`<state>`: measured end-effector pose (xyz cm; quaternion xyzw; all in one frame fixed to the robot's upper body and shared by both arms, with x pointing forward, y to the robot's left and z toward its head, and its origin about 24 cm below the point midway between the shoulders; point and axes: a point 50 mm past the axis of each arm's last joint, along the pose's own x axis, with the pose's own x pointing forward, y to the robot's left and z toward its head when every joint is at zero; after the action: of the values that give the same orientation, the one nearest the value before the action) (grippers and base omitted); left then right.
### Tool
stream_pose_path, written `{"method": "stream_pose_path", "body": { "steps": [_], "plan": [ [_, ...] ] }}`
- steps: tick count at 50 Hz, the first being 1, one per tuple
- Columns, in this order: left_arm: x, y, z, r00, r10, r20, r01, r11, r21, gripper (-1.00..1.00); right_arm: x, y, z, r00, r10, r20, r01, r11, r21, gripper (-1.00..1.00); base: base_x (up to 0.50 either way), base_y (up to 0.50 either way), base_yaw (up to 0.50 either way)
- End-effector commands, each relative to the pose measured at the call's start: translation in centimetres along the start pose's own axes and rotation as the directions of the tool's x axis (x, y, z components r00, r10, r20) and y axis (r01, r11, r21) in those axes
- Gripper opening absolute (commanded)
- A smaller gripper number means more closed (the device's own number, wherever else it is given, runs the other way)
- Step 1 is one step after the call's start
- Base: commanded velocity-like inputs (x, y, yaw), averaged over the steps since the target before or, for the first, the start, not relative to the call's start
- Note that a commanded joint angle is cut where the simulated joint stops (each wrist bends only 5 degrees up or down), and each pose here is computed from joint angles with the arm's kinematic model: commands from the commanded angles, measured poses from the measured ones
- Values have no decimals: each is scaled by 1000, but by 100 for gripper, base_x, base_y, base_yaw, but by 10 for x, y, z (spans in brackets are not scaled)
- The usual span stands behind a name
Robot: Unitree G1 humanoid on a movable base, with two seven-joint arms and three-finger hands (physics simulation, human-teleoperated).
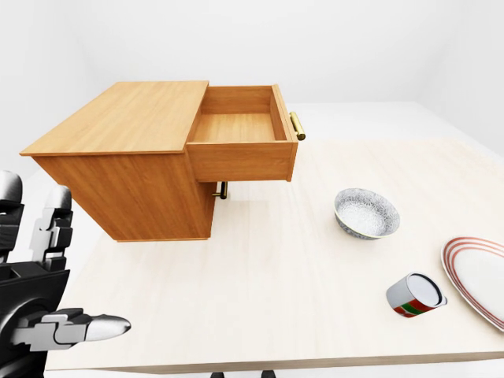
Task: Put the ketchup in the top drawer of the cabinet.
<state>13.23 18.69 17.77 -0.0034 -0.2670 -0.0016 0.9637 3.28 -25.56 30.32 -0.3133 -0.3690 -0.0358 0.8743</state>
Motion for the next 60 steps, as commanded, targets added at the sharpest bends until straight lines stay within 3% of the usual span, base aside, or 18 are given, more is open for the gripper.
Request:
{"method": "stream_pose_path", "body": {
  "steps": [1,4,8,12,16,21,25,30,43,47,56,60],
  "plan": [
    [1,1,0,1000,3,5,-3,1000,1,100,0,11,-3,976,213,-42,-217,959,-184,100,0,0,0],
    [0,0,-1,1000,1,-1,-1,1000,0,100,-3,11,-9,963,226,-144,-260,917,-302,100,0,0,0],
    [0,1,0,1000,2,1,-2,1000,0,100,-7,7,-14,970,122,-212,-203,884,-421,100,0,0,0],
    [0,0,-1,1000,0,-4,0,1000,1,100,-14,0,-21,955,-36,-295,-144,811,-566,100,0,0,0],
    [0,0,-2,1000,0,-11,0,1000,-1,100,-19,-8,-27,919,-201,-339,-99,716,-691,100,0,0,0],
    [-1,0,-1,1000,1,-8,-1,1000,0,100,-32,-23,-41,847,-347,-401,-73,673,-736,100,0,0,0],
    [-1,0,-1,1000,1,-9,-1,1000,2,100,-45,-33,-54,778,-418,-469,-72,682,-728,100,0,0,0],
    [-1,0,-1,1000,1,-11,-1,1000,2,100,-48,-41,-58,752,-441,-489,-87,670,-737,100,0,0,0],
    [-2,1,2,1000,2,3,-2,1000,4,100,-71,-55,-78,640,-496,-586,-88,711,-698,100,0,0,0],
    [1,2,0,1000,6,8,-6,1000,6,100,-83,-37,-106,577,-433,-693,-102,803,-588,100,0,0,0],
    [1,2,1,1000,6,8,-6,1000,5,100,-72,-28,-123,588,-362,-723,-151,829,-538,100,0,0,0],
    [0,1,1,1000,4,6,-4,1000,5,100,-77,-23,-134,557,-337,-759,-165,851,-499,100,0,0,0]
  ]
}}
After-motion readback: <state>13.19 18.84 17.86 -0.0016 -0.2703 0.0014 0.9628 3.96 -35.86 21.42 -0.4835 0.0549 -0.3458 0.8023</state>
